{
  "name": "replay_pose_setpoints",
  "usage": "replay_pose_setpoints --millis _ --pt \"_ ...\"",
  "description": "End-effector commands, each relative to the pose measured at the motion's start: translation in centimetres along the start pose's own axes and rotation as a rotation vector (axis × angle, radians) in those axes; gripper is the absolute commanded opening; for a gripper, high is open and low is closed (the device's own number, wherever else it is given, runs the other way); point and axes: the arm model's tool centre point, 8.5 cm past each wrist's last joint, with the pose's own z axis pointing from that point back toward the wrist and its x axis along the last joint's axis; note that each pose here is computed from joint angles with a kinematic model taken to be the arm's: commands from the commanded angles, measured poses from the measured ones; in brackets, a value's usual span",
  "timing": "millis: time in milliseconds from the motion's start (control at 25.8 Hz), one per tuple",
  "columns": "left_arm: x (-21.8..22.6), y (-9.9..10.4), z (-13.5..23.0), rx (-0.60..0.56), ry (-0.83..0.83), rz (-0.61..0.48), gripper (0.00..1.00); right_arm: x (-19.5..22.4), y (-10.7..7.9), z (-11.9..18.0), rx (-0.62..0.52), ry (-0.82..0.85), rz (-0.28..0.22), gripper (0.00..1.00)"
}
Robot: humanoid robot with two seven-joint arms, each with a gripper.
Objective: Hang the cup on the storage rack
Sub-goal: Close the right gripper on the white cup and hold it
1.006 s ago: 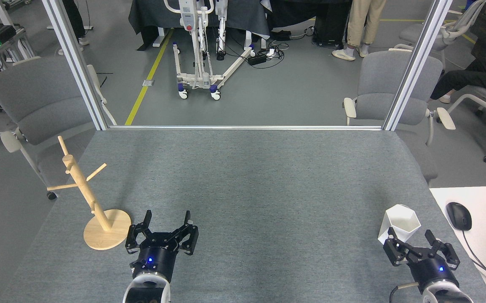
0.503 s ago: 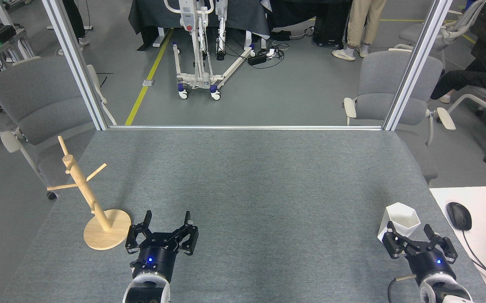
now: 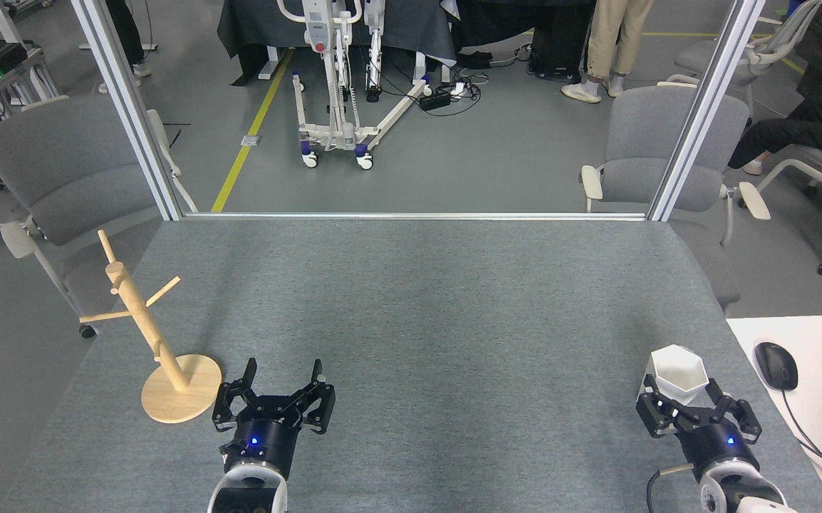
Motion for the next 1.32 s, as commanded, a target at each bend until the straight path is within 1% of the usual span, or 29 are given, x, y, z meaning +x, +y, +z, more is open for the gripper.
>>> replay_pose_setpoints --millis 0,619,697,774,929,1239,1277 --pt "0.0 -0.1 0.0 -0.004 0.000 0.000 1.00 0.3 0.0 -0.1 0.001 -0.004 -0.003 1.00" --pt "0.1 -0.2 -0.4 -0.007 0.000 0.000 1.00 0.7 0.4 -0.2 0.006 0.033 -0.009 1.00" --pt "0.1 -0.2 -0.4 -0.007 -0.002 0.000 1.00 0.9 -0.3 -0.6 -0.008 0.033 -0.012 1.00" --pt "0.1 -0.2 -0.4 -0.007 0.000 0.000 0.99 0.9 -0.1 -0.8 0.002 0.036 -0.018 1.00" --pt "0.0 -0.2 -0.3 -0.007 0.000 0.000 1.00 1.0 -0.7 -1.7 -0.002 0.038 -0.027 1.00" --pt "0.0 -0.3 -0.2 -0.010 0.000 -0.002 1.00 0.9 -0.5 -1.8 0.008 0.039 -0.031 1.00" --pt "0.0 -0.4 -0.2 -0.012 -0.001 -0.002 1.00 0.9 -0.2 -1.8 0.015 0.039 -0.033 1.00"
